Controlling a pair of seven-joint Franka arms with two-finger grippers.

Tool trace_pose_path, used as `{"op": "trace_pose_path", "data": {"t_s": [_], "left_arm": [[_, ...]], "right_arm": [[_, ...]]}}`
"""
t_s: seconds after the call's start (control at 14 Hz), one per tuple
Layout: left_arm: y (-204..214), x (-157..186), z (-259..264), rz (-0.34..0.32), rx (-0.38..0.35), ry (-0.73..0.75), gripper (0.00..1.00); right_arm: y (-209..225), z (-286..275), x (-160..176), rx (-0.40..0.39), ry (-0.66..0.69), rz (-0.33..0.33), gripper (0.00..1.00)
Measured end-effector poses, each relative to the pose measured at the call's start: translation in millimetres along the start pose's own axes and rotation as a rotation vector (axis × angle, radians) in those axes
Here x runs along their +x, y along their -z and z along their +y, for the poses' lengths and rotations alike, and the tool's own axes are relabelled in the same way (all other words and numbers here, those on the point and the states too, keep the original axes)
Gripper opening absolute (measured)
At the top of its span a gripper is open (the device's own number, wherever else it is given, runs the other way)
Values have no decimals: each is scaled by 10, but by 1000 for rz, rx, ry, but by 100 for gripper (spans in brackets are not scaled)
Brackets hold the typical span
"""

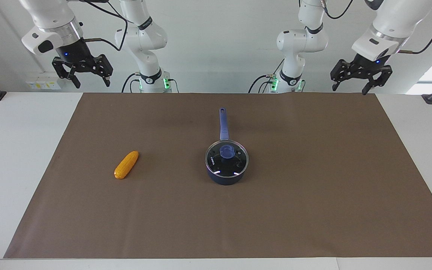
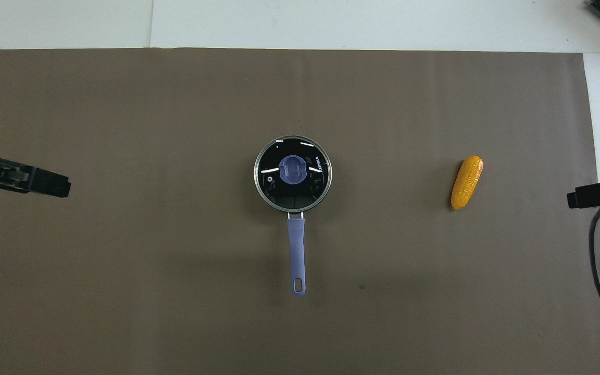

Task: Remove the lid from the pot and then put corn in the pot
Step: 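Reach the left gripper toward the glass lid on the saucepan, then grasp the lid knob with the left gripper while the right gripper grasps the corn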

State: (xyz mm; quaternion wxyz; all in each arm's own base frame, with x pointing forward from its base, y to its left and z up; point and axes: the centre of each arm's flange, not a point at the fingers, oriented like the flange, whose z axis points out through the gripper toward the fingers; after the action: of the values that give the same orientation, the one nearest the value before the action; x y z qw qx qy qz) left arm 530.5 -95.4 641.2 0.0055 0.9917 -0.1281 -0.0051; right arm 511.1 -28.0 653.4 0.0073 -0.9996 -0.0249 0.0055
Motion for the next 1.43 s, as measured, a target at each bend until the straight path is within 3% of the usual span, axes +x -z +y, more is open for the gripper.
{"op": "trace_pose_path", "data": {"t_s": [0.21,0.36,0.57,0.93,1.21,1.43], "left_arm": [[-381,295,697,3,-3,-61,100],[-560,409,1065,8,-5,-73,100],[-804,522,1617,23,-11,-22,100],[-1499,723,2600,26,25,64,100],[-1848,881,3105,57,14,96,100],[-1931,1042,3197,86,-4,135,100]], "right_arm": [[-162,20,12,2,-4,-22,100],[-410,16,94,1,-6,-2,100],[-985,-44,324,-5,-12,38,100],[-2219,-24,916,-25,-22,32,100],[-2652,-29,1042,-29,-85,7,100],[-3021,-113,1076,-34,-166,-4,100]]}}
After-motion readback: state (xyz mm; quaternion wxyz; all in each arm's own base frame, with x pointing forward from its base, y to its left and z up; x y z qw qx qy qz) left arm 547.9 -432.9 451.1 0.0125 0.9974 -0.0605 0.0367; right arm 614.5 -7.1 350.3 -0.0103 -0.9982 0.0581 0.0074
